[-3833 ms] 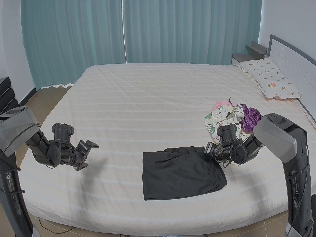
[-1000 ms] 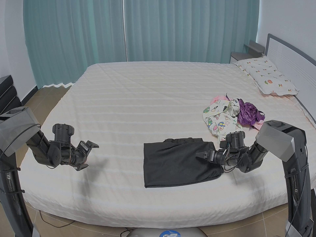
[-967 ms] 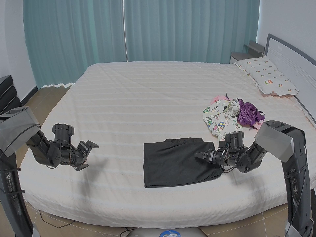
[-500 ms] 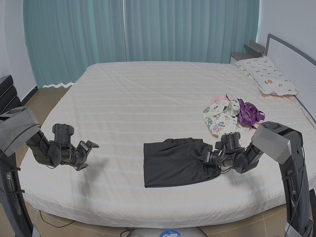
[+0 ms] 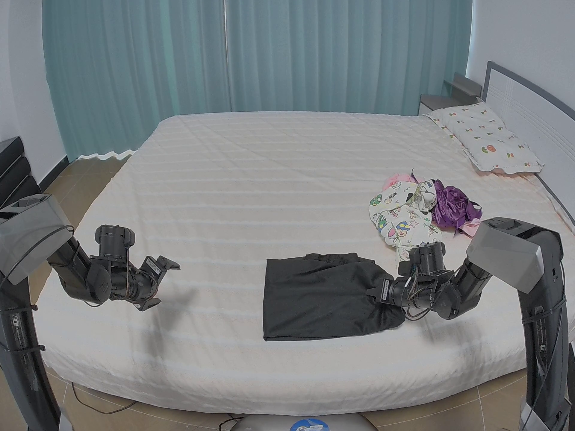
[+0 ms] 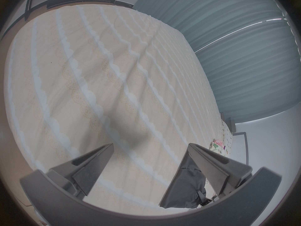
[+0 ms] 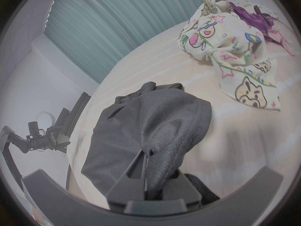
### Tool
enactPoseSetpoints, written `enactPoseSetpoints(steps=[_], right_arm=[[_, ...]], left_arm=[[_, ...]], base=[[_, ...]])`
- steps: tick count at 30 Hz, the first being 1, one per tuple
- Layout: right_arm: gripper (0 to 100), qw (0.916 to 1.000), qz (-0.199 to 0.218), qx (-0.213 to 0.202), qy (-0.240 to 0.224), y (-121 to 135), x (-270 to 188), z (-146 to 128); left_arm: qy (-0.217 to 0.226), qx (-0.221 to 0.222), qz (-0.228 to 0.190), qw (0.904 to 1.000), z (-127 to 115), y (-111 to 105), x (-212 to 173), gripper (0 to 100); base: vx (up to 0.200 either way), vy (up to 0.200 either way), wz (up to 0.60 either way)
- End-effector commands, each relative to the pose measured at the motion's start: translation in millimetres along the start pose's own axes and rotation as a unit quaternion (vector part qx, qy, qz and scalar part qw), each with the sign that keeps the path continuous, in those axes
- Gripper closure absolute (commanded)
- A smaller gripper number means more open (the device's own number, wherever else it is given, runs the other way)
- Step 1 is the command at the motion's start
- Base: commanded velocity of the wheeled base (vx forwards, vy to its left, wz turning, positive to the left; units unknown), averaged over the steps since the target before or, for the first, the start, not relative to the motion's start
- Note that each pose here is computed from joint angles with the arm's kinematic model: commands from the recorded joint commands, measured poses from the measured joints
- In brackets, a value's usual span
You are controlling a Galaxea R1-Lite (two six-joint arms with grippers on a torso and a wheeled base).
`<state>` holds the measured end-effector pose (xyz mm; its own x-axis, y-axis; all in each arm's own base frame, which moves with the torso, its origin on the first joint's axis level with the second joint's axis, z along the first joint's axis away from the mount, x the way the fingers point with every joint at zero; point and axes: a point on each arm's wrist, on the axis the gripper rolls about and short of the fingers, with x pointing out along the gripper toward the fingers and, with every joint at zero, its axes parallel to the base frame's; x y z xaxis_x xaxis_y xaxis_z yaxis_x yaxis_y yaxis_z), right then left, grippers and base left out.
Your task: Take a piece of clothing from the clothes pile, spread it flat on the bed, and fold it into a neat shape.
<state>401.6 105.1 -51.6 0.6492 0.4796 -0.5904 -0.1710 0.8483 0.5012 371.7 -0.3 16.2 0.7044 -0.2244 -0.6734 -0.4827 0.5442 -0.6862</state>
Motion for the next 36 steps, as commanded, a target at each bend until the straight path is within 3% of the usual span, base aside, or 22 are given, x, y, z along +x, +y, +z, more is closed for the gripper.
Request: enactPoseSetpoints(steps=[1, 9, 25, 36], right_arm=[[100, 1.0000, -0.004, 0.004, 0.000, 0, -15, -1], [100, 0.9999, -0.011, 0.010, 0.003, 1, -33, -2], [100, 0.9985, -0.047, 0.026, -0.005, -31, -56, 3], [100, 0.9984, -0.047, 0.028, -0.016, -31, -68, 10]], left_arm=[[0.000, -0.001, 0.000, 1.0000, 0, 0, 0, 0], [0.000, 0.000, 0.001, 1.0000, 0, 1, 0, 0], [0.002, 0.003, -0.001, 1.0000, -1, -1, 1, 0], [0.002, 0.003, 0.000, 1.0000, -1, 0, 1, 0]], base=[[0.000, 0.000, 0.00], [0.000, 0.000, 0.00], [0.000, 0.000, 0.00], [0.000, -0.200, 0.00]])
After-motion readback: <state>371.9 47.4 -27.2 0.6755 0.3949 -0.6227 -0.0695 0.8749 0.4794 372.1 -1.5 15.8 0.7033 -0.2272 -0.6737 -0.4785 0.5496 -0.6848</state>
